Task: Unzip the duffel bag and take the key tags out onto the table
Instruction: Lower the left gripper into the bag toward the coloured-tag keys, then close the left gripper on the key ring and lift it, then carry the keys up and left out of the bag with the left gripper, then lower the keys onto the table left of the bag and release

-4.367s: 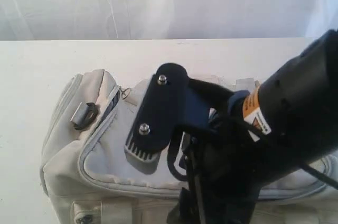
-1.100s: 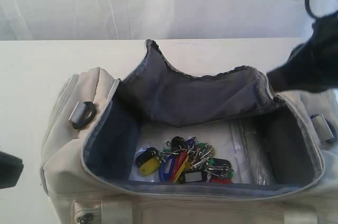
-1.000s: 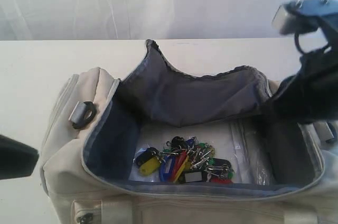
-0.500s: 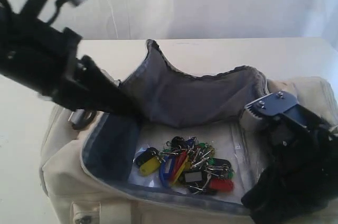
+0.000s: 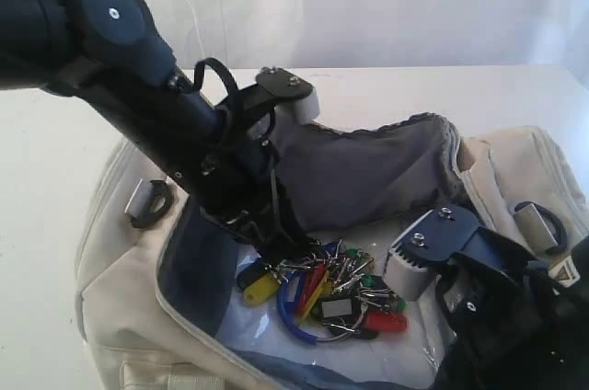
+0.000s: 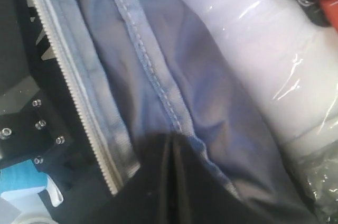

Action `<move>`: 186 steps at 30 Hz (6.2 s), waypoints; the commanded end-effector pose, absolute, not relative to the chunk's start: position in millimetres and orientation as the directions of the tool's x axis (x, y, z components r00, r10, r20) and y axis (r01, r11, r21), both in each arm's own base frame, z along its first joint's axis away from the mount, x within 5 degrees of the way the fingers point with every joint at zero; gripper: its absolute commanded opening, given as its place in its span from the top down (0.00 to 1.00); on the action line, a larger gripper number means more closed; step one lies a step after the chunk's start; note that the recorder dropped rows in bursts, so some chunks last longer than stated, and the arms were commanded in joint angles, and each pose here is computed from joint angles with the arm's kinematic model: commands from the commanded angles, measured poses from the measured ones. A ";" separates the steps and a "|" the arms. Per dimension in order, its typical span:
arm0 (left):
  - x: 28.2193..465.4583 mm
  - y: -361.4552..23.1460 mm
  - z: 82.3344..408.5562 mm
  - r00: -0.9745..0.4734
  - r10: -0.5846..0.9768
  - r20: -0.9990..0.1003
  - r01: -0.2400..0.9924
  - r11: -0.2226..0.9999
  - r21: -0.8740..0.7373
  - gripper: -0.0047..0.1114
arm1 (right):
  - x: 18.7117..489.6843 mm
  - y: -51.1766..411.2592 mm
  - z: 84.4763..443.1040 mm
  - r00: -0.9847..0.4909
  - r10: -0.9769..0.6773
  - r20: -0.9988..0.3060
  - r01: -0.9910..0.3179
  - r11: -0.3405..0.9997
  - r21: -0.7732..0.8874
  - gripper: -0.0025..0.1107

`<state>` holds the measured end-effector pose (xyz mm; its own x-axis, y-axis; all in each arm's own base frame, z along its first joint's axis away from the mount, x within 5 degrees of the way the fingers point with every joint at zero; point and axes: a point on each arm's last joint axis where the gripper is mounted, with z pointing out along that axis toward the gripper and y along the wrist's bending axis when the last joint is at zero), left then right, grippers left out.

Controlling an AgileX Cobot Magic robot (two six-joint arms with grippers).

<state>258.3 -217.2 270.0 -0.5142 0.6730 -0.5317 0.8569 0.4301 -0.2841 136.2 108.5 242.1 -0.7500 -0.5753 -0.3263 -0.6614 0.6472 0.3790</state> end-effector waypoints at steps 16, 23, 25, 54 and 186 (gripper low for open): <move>288.8 -231.9 222.4 -0.645 0.668 -0.371 0.764 0.575 -0.293 0.50 | 125.6 108.5 242.8 -0.749 -0.603 -0.275 -0.657 0.621 0.427 0.98; 307.3 -240.7 218.2 -0.648 0.708 -0.281 0.761 0.583 -0.286 0.50 | 125.6 108.5 242.8 -0.749 -0.603 -0.275 -0.657 0.621 0.427 0.98; 309.1 -241.8 212.2 -0.650 0.712 -0.266 0.758 0.584 -0.289 0.50 | 125.8 108.5 242.8 -0.749 -0.602 -0.277 -0.657 0.622 0.426 0.98; 296.9 -271.6 195.0 -0.632 0.717 -0.294 0.750 0.472 -0.463 0.96 | 127.9 108.6 242.7 -0.749 -0.594 -0.292 -0.660 0.628 0.413 0.98; 387.9 5.9 239.6 -0.901 0.383 -0.204 0.400 0.915 -0.049 0.51 | 136.4 100.5 238.4 -0.808 -0.526 -0.267 -0.589 0.744 0.316 0.98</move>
<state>391.0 5.7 238.1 -0.8918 0.3915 -0.2267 0.4088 0.9120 -0.0333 139.1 102.7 239.5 -0.8124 -0.5120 -0.2791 -0.5818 0.7434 0.3298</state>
